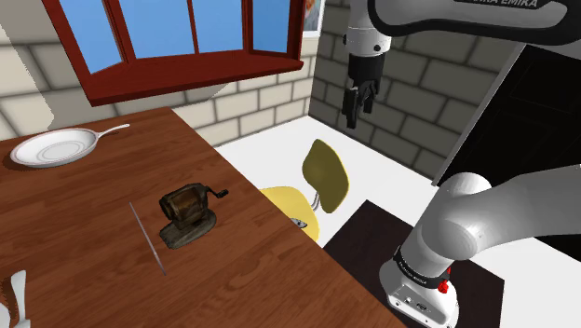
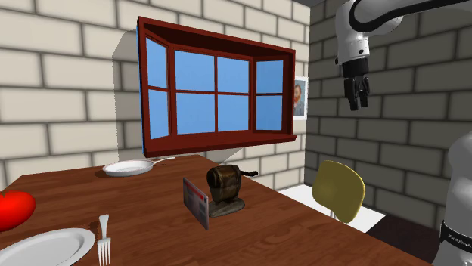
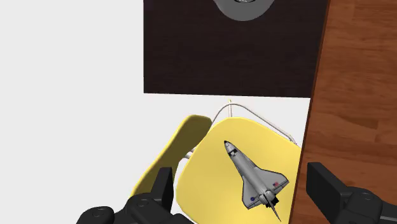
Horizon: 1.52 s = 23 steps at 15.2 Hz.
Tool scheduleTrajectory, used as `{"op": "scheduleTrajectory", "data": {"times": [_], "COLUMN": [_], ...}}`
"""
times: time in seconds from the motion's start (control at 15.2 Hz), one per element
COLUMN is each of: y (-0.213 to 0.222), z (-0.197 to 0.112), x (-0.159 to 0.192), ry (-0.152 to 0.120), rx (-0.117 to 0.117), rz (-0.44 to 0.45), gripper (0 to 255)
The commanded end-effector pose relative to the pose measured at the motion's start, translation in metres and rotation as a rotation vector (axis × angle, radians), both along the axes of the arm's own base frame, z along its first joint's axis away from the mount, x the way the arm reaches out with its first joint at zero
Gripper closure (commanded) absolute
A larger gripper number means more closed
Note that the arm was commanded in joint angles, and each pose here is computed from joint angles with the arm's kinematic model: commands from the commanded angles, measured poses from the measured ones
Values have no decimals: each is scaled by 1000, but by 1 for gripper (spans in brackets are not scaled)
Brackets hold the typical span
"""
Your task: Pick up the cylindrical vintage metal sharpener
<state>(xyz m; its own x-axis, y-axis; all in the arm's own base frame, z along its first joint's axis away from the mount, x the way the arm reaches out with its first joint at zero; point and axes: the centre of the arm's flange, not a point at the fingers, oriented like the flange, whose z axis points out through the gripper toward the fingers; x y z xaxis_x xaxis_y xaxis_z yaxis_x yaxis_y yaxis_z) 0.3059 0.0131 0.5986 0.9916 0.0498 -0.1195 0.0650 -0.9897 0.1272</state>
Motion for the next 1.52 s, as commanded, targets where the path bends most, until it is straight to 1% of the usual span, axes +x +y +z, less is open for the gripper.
{"op": "scheduleTrajectory", "data": {"times": [0.0, 1.45], "y": [0, 194], "z": [0, -141], "x": [0, 140], "ry": [0, -73], "rx": [0, 52], "rz": [0, -14], "gripper": [0, 0]}}
